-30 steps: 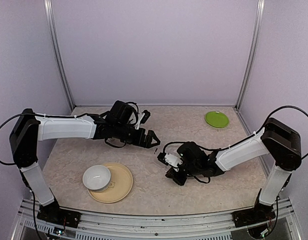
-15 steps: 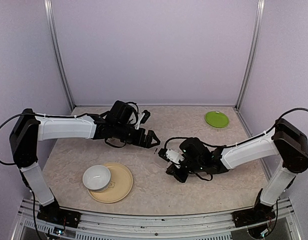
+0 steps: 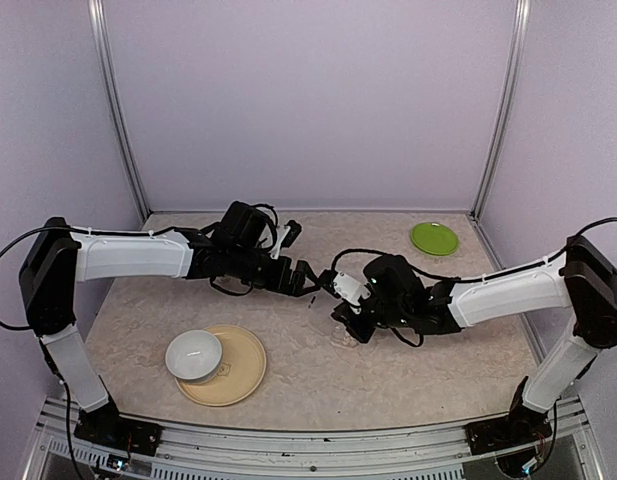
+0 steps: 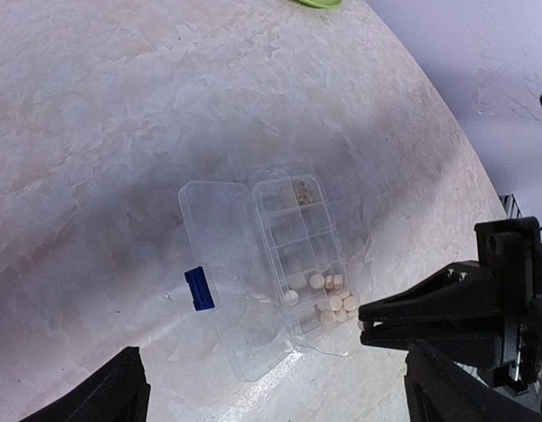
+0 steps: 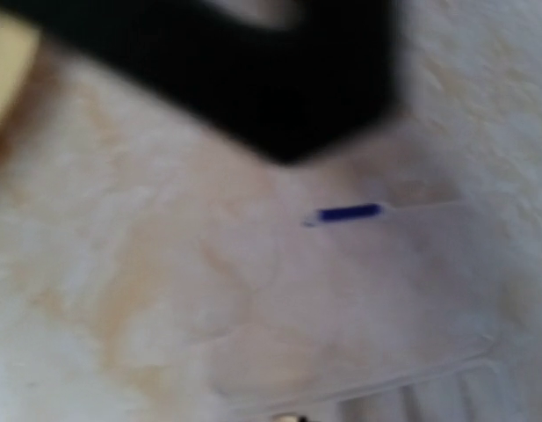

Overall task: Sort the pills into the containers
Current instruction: Place the pill on the surface.

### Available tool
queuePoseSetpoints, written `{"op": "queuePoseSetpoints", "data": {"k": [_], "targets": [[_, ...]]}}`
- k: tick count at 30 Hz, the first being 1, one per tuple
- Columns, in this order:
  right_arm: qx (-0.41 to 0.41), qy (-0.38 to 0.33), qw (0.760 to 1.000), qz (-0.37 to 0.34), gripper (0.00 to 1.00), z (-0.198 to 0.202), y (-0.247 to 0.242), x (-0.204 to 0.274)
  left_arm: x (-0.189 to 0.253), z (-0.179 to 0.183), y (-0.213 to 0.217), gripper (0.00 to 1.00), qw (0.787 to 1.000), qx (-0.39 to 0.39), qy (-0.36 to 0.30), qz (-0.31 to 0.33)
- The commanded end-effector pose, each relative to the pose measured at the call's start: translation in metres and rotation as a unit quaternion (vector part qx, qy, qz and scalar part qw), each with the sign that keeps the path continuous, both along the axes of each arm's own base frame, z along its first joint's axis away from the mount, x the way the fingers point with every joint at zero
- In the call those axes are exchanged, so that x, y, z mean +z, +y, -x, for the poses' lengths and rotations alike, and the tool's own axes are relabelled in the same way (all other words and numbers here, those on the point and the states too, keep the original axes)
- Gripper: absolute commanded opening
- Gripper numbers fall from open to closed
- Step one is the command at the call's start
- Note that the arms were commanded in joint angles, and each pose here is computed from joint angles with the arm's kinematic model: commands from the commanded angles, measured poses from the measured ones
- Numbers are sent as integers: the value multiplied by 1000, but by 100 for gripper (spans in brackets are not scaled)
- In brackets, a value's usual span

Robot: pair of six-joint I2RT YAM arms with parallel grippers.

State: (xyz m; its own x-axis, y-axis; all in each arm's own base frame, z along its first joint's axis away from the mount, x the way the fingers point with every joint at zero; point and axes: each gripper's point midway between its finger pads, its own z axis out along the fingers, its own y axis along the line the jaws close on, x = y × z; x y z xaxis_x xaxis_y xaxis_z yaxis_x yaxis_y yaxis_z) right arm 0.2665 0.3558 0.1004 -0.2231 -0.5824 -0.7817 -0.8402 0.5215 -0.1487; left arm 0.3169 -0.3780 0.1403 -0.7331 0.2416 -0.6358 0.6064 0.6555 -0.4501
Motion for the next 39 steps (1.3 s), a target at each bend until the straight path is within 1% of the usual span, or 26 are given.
{"op": "queuePoseSetpoints", "data": {"k": [1,5,12,15,21,28,32,39], "targets": [[-28,-8,1000,11,0,-23,-7,-7,6,1,-1,99,1000,2,-11,7],[-36,-3,999,23,0,-31,-10,-18,3,2,-1,99,1000,2,-9,4],[-34,1,999,24,1,-32,-9,-25,-2,2,-1,99,1000,1,-7,2],[-38,-1,999,23,8,-34,-9,-25,-4,2,-2,99,1000,0,-6,2],[-42,-2,999,19,29,-37,-10,-22,-12,3,-2,99,1000,0,-1,-4],[-50,-2,999,13,35,-39,-14,-17,-21,3,-2,99,1000,0,4,-8],[-115,-11,993,11,36,-61,-41,-8,-33,3,-1,99,1000,1,12,-17],[-223,8,975,8,36,-98,-95,-9,-52,4,-6,99,999,6,41,-11]]}}
